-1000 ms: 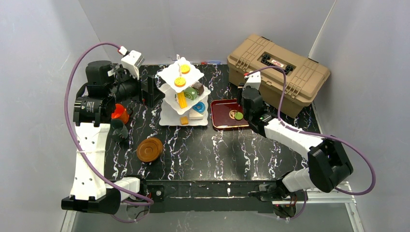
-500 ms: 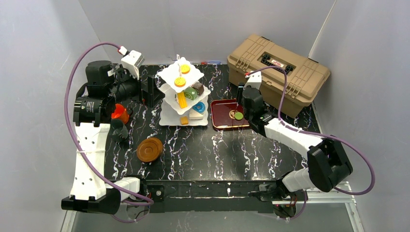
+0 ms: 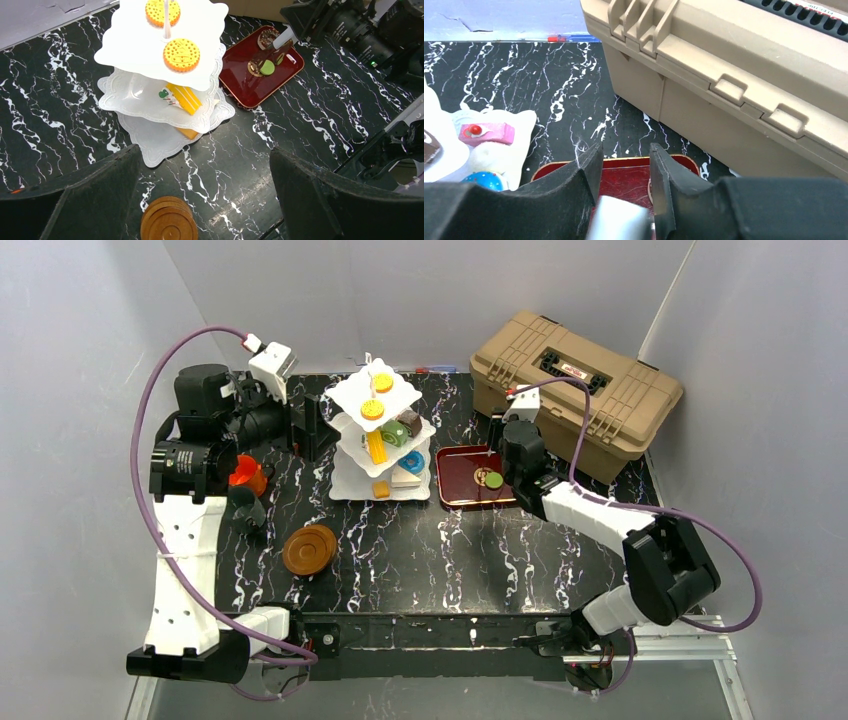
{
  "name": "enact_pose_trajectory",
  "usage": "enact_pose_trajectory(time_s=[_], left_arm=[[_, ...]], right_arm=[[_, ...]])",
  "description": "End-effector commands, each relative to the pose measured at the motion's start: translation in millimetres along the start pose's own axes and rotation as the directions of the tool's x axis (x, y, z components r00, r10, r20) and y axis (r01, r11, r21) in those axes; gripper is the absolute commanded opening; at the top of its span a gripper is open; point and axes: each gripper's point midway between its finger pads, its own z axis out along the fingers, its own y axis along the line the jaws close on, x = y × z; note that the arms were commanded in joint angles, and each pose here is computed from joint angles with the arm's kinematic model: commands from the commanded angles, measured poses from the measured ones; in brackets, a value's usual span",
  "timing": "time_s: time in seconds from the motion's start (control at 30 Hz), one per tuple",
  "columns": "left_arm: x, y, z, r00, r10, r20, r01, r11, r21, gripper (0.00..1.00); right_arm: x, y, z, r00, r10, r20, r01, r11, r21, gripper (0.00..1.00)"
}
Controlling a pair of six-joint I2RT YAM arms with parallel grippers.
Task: Serve the afternoon tea
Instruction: Pick up the desert from the tray.
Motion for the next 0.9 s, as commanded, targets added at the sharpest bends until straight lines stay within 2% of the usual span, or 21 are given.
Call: enact_pose_trajectory(time_s=[0.0,0.13,0.47,0.87], left_arm=[[-10.7,-6.9,-11.3,0.999,0.028,0.034,-0.029,1.000,0.007,0.98],[-11.4,-6.9,-12.0,0.999,0.031,0.037,-0.031,1.000,0.005,0.98],[-13.5,-6.2,-10.9,0.999,0.029,0.039,-0.029,1.000,0.004,0.98],[-16.2,-0.1,-7.9,0.999,0.020,0.043,-0.020,1.000,-0.019,0.98]], right_arm=[[-3.5,0.3,6.4,0.999,0.013,0.036,-0.012,1.000,-0.008,0.46],[2.5,0.6,3.7,0.999,0.023,0.022,-0.023,1.000,-0.017,0.39],[-14.4,-0.5,-4.4,0.999,0.031,0.042,-0.030,0.999,-0.032,0.01],[-95.5,21.8,-39.6,0.984,0.130,0.124,-0.106,0.978,-0.182,0.01]])
